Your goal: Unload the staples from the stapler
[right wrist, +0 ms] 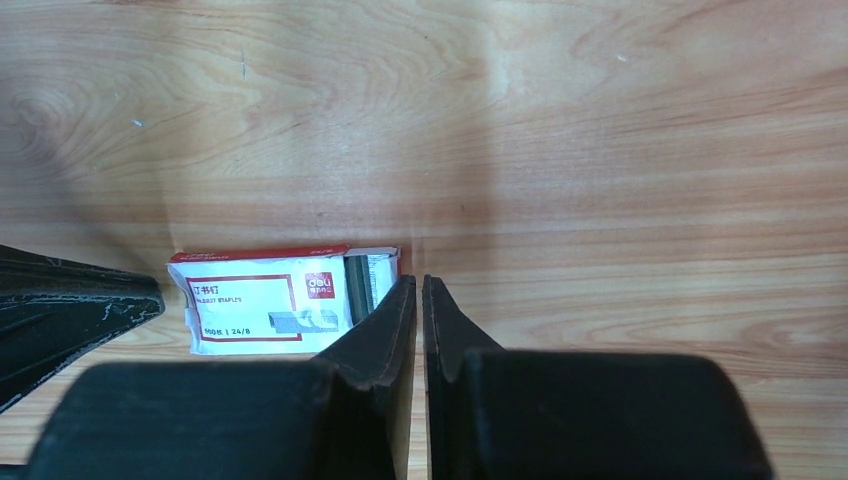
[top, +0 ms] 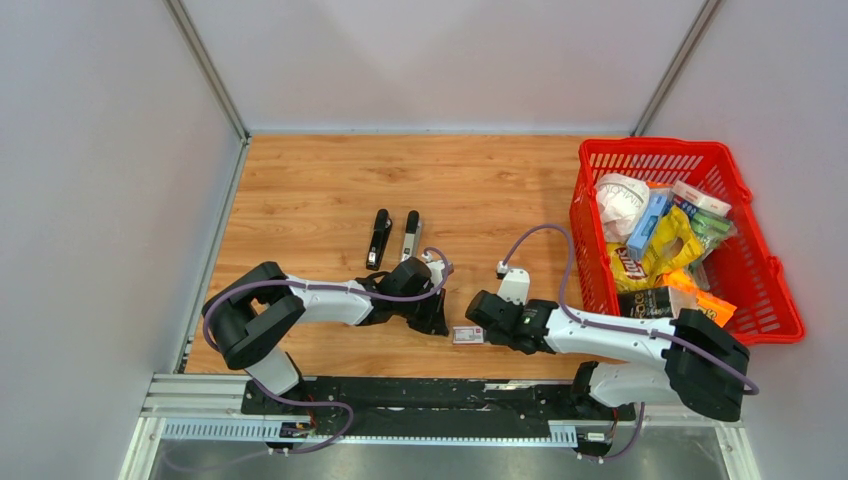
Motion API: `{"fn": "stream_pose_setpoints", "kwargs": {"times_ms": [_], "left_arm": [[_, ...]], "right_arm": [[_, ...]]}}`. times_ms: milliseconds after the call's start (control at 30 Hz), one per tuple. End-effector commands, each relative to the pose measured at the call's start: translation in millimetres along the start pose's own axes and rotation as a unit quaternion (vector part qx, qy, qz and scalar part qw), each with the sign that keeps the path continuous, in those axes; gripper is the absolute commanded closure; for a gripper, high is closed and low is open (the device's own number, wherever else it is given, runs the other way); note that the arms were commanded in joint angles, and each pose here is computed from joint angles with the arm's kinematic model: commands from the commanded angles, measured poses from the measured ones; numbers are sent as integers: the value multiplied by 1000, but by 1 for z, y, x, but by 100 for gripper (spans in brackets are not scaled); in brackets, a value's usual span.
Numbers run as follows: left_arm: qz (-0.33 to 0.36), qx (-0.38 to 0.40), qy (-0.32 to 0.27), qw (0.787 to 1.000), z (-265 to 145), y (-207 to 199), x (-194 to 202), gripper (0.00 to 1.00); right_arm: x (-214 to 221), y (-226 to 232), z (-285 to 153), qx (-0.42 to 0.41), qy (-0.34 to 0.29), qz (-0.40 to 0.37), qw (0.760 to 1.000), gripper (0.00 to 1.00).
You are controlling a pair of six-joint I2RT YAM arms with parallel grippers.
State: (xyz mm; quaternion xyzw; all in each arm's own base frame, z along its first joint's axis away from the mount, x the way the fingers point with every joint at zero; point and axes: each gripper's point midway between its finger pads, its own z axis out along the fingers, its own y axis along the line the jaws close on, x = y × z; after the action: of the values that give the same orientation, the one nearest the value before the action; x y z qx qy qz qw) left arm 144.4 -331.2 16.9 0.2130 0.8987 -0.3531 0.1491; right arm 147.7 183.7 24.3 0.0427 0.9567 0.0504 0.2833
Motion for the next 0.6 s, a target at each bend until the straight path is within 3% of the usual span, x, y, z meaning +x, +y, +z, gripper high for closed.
{"fn": "stream_pose_setpoints", "kwargs": {"times_ms": [0,567], "left_arm": [[4,-10,4,1000,1,2,4,100],[2,-10,5,1000,1,2,4,100]], "right_arm": [[-13,12,-8,-22,-18,14,999,91],[-14,10,-11,-24,-22,17,999,91]]}}
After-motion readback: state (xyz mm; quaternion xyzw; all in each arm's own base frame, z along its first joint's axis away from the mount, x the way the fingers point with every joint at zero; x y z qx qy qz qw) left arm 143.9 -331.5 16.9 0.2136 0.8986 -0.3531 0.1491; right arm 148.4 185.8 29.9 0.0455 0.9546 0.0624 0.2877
